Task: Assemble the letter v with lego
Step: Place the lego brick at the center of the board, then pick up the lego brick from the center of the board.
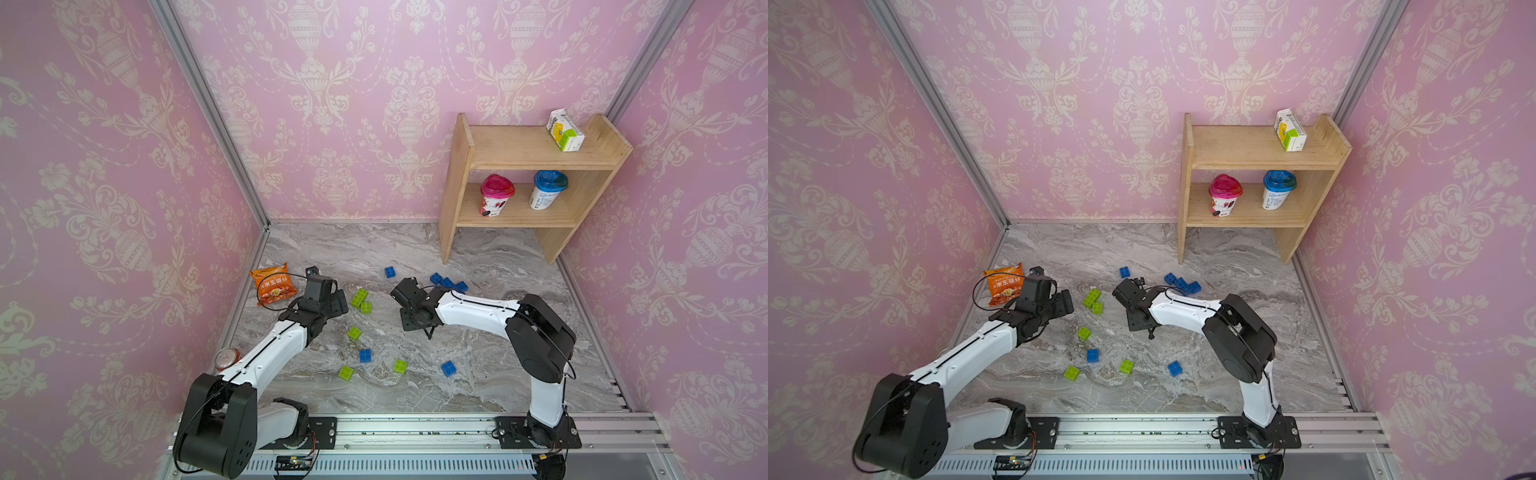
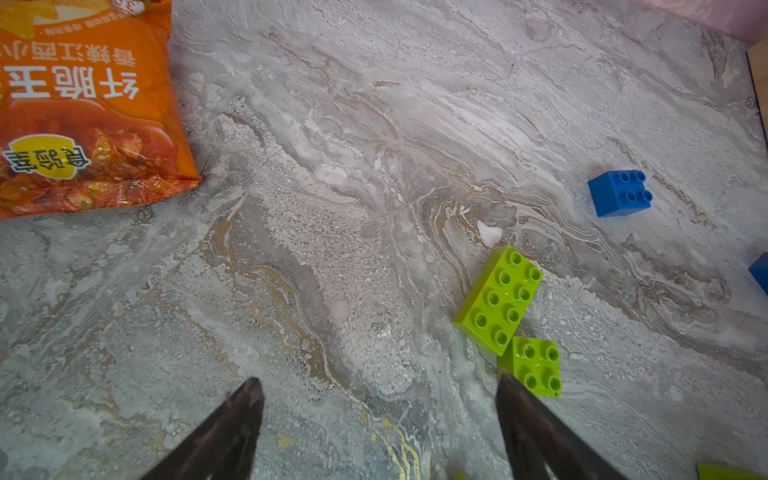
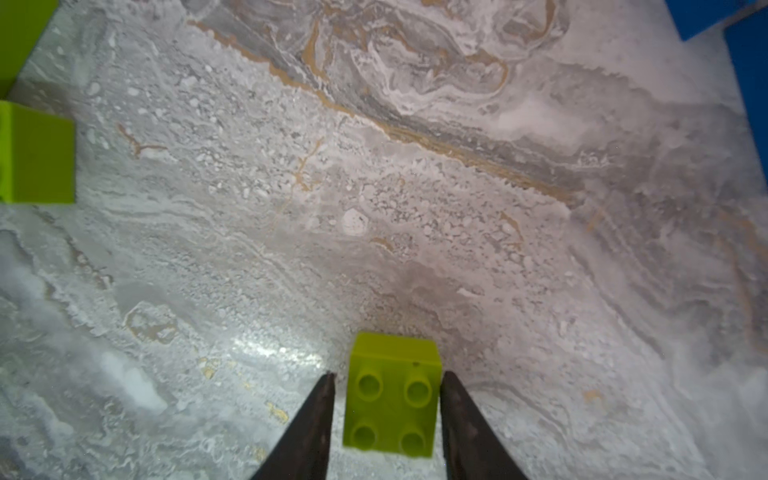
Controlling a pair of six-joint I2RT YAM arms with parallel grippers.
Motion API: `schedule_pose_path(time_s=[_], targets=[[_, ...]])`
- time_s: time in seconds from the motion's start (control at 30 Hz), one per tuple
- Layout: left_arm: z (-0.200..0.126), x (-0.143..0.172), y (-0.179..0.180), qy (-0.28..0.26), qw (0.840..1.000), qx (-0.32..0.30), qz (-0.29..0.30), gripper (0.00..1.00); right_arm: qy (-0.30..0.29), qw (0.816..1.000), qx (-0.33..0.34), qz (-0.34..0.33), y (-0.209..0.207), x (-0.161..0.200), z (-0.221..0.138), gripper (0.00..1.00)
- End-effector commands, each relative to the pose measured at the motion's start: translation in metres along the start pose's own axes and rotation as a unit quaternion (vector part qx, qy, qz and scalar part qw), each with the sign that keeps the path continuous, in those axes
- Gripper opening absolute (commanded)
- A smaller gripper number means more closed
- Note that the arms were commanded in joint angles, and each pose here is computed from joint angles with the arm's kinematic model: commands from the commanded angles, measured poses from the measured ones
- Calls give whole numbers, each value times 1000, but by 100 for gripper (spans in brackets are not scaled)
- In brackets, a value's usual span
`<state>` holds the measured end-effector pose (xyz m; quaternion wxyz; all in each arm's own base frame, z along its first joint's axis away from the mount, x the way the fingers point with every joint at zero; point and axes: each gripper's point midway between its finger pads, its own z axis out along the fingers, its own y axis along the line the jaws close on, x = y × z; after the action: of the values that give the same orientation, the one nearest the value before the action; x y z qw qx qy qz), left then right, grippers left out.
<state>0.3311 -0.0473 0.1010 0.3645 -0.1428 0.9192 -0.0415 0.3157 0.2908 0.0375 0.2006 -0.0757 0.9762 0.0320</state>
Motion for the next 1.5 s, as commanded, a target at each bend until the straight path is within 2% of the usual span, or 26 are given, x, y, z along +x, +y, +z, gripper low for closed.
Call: schedule_pose_path(time_s=[0.0,0.07,0.13,0.17,0.2,0.33,0.53,0.63,0.8,0.97,1.13,1.27,1.33,1.37,1.4,1.47], targets=[[1,8,-1,16,1000,5,-17,88,6,1000,-6,-8,3,0,-7,68],[4,6,-6,22,999,8,-25,87,4,1000,-8,-18,1,-2,-18,84],[8,4,-17,28,999,18,-9,84,6,999,-5,-36,-2,-5,-30,91],[12,7,-22,37,999,25,15,81,6,999,-4,-43,-4,-7,-37,91],[14,-2,-35,38,998,37,41,79,8,999,-3,-46,-7,-8,-43,91],[40,3,-68,104,983,86,121,77,29,999,-30,-27,-23,-5,-61,90],[70,18,-86,167,963,114,178,71,21,999,-32,3,-52,-3,-77,88],[79,30,-89,201,955,121,181,67,21,999,-24,9,-60,0,-78,88],[89,39,-83,215,953,107,184,59,23,999,-17,14,-68,3,-76,88],[94,39,-82,213,952,100,196,46,20,1000,-9,18,-76,6,-78,87],[95,38,-90,217,947,104,213,29,28,999,2,32,-91,17,-76,87],[84,27,-108,207,939,117,250,17,27,998,15,59,-115,22,-85,86],[67,21,-137,191,924,149,296,14,31,996,18,86,-133,30,-92,86],[53,24,-159,184,908,183,329,12,35,994,19,103,-144,36,-94,85],[40,31,-181,180,888,216,363,11,38,992,19,120,-152,42,-95,84],[11,55,-225,172,829,285,450,10,41,987,20,156,-172,56,-99,83]])
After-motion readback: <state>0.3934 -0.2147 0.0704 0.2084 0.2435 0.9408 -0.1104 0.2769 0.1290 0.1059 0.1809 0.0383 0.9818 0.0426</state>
